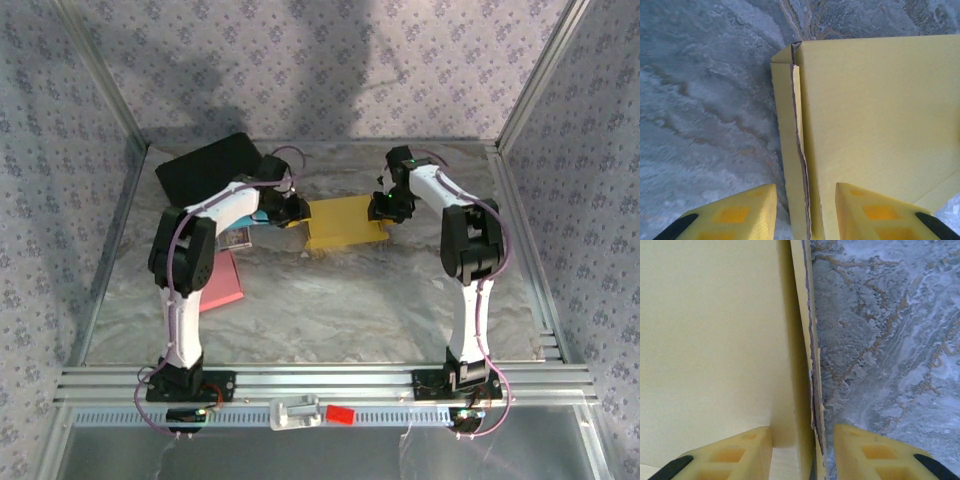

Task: Fold the paper box

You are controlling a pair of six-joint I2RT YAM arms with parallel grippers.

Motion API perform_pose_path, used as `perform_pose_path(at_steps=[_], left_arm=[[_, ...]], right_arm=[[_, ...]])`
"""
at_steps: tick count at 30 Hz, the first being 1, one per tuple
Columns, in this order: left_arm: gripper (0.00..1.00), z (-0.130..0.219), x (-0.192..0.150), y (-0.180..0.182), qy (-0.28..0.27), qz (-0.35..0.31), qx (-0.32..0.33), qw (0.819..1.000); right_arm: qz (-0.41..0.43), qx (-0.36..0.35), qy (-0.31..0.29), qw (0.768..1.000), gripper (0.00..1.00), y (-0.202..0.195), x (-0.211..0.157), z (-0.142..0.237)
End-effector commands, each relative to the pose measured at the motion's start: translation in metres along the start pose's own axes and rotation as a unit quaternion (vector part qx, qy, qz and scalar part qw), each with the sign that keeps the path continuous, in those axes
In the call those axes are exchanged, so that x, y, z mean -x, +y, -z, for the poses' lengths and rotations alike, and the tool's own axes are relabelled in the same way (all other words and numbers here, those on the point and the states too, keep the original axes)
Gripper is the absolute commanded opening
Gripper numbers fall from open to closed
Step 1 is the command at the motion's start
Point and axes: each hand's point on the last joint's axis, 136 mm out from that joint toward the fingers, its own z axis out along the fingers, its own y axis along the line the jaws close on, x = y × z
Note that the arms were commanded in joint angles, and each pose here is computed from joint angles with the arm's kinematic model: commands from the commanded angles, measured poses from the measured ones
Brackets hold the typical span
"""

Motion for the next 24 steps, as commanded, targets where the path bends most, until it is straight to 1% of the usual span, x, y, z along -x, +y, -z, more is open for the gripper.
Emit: perform_pose_path(at_steps=[1, 7, 9, 11, 13, 15, 19, 24], left_arm=[[0.35, -0.012, 0.004, -0.017, 0.003, -0.022, -0.032, 0.999], [0.26, -0.026, -0.003, -0.021, 0.016, -0.019, -0.036, 0.999], [0.22, -0.027, -0.006, -0.020, 0.017, -0.015, -0.036, 0.999], [0.21, -0.027, -0.009, -0.020, 0.018, -0.011, -0.039, 0.999], [0.21, -0.027, -0.012, -0.021, 0.021, -0.010, -0.043, 0.999], [0.20, -0.026, -0.017, -0.024, 0.023, -0.011, -0.048, 0.999], [0.19, -0.019, -0.029, -0.023, 0.029, -0.006, -0.053, 0.998], [0.17, -0.005, -0.058, -0.010, 0.041, -0.001, -0.046, 0.998]], right_arm=[[0.017, -0.002, 0.023, 1.000, 0.39, 0.003, -0.006, -0.008], [0.019, 0.014, 0.032, 0.999, 0.36, 0.011, -0.007, -0.015], [0.022, 0.023, 0.034, 0.999, 0.29, 0.017, -0.008, -0.016], [0.025, 0.033, 0.036, 0.998, 0.20, 0.025, -0.010, -0.016], [0.029, 0.043, 0.040, 0.998, 0.17, 0.034, -0.013, -0.016], [0.034, 0.052, 0.045, 0.997, 0.12, 0.043, -0.019, -0.016], [0.036, 0.058, 0.051, 0.996, 0.09, 0.056, -0.032, -0.013], [0.032, 0.062, 0.058, 0.996, 0.07, 0.065, -0.055, -0.008]])
